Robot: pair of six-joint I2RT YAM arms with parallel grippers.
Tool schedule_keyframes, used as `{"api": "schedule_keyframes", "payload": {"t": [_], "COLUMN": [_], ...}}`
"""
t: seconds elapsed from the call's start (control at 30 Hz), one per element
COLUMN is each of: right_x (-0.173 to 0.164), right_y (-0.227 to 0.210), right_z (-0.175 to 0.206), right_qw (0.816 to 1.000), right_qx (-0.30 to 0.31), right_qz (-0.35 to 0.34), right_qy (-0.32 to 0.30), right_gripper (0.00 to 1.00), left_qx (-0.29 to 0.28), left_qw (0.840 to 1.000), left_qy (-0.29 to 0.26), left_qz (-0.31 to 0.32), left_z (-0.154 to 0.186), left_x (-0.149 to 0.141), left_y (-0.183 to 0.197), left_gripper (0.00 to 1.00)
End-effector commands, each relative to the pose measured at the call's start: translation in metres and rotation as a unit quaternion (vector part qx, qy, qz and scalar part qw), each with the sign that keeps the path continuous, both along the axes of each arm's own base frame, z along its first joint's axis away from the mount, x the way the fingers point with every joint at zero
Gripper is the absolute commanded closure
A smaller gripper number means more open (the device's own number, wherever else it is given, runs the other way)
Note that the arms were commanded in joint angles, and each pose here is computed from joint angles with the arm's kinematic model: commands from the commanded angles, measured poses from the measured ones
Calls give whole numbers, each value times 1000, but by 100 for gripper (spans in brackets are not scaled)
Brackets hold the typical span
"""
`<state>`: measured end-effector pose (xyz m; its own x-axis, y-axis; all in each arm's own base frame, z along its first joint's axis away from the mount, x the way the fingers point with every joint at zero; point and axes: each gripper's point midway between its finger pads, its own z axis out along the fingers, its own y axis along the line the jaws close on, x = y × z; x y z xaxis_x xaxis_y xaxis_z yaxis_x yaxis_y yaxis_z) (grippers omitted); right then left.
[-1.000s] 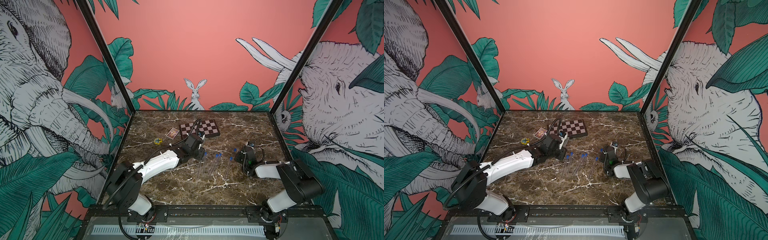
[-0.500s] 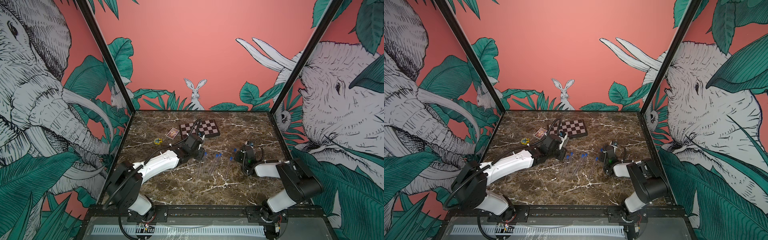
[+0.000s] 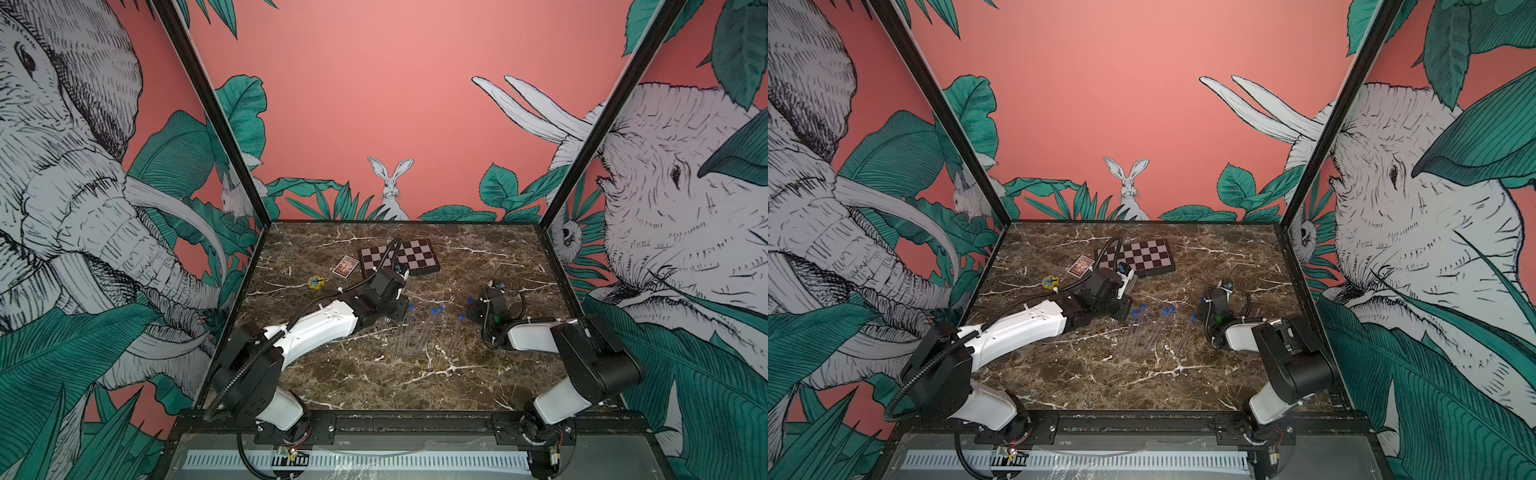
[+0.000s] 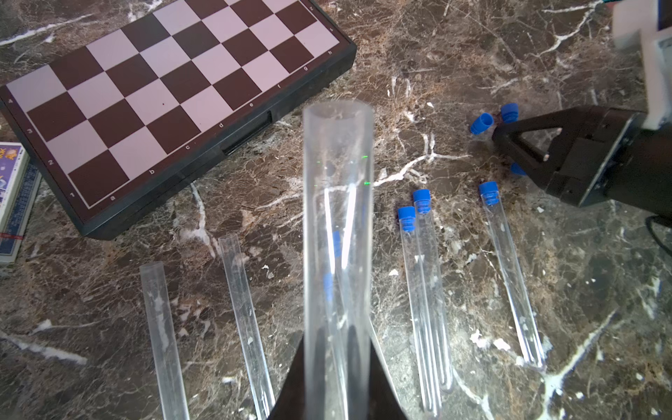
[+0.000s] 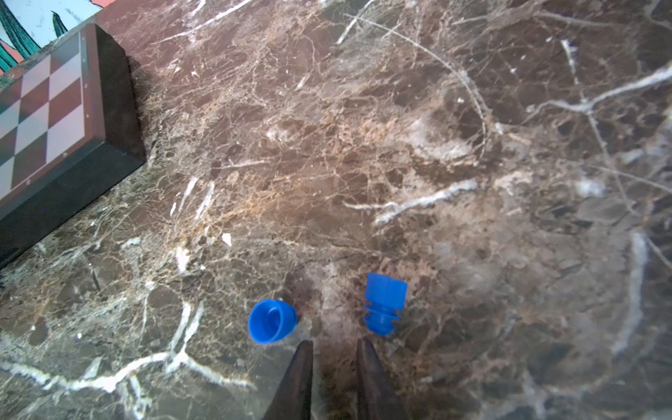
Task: Remove stoppers from test tubes
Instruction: Place the stopper at the center of the board.
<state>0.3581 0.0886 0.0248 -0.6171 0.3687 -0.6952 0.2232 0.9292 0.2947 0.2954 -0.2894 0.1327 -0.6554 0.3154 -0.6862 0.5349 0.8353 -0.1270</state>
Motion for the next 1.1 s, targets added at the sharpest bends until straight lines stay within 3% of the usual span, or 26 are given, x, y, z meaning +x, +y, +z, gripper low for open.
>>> {"api": "schedule_keyframes", "payload": {"t": [0.0, 0.23, 0.43, 0.7, 1.07], "right_x": [1, 8, 12, -11, -40], "right_y": [0, 6, 10, -2, -9], "right_z": [-2, 26, 98, 180, 206], "right_qw": [1000, 1000, 996, 988, 983], "right_qx": [2, 17, 31, 28, 40], "right_qz": [-3, 5, 20, 25, 33], "right_qy": [6, -23, -79, -152, -175], "right_gripper": [78, 73, 70, 69, 68], "left_qx": [-5, -2, 12, 27, 82], "left_qw": [1000, 1000, 1000, 998, 993], "left_qy": [-13, -10, 9, 61, 61], "left_qz": [6, 4, 1, -3, 54], "left_z": [14, 12, -1, -43, -73], "left_x": [2, 4, 9, 15, 24], "left_y": [5, 4, 1, -15, 9], "left_gripper": [100, 100, 100, 100, 100]}}
